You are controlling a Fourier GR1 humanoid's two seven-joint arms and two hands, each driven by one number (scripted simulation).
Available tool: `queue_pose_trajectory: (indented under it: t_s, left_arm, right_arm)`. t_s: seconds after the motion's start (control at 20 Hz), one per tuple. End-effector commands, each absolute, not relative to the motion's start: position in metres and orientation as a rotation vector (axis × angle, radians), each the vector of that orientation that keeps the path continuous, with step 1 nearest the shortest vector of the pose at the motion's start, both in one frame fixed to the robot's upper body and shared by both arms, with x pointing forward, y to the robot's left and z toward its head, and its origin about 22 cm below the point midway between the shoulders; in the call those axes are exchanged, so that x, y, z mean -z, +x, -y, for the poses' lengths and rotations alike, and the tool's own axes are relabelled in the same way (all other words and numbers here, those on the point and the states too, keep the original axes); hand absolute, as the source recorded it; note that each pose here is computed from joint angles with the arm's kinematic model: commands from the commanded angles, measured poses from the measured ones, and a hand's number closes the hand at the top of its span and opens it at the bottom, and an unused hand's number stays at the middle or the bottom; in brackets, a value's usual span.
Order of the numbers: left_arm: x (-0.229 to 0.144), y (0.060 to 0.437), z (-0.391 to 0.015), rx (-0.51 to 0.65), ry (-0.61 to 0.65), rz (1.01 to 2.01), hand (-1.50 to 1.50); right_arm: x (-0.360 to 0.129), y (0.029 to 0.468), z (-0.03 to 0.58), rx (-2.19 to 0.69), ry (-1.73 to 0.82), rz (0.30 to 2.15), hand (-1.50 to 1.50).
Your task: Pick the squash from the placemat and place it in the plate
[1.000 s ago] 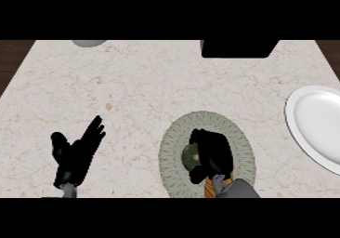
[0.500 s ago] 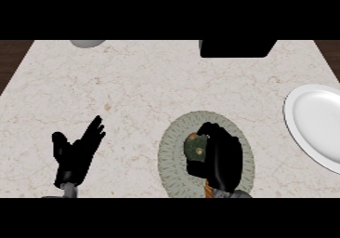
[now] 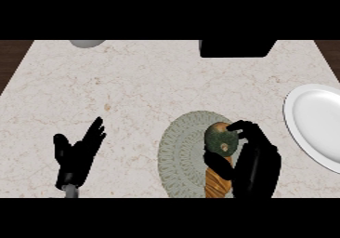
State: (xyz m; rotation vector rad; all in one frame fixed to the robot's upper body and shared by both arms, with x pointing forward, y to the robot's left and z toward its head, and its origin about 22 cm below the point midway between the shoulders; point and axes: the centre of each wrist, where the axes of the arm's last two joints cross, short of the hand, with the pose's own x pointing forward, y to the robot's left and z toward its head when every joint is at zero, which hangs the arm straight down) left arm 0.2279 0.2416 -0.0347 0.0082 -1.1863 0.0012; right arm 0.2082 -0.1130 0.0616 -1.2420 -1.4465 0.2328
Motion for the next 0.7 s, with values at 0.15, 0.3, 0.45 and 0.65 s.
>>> queue_pose_trajectory:
  t_s: [0.15,0.3,0.45,0.65]
  left_arm:
    - [0.022,0.233,-0.252,-0.009,0.019,1.188,0.0]
    - [0.04,0.232,-0.239,0.01,0.002,1.19,0.0]
    - [0.03,0.221,-0.248,0.015,0.017,1.186,0.0]
    - [0.035,0.226,-0.234,-0.001,0.012,1.19,0.0]
  right_arm:
    - [-0.064,0.206,0.184,0.125,-1.243,1.478,1.5]
    - [-0.065,0.216,0.212,0.157,-1.293,1.508,1.5]
    - [-0.037,0.207,0.264,0.149,-1.397,1.45,1.5]
    - [-0.033,0.237,0.304,0.247,-1.51,1.419,1.5]
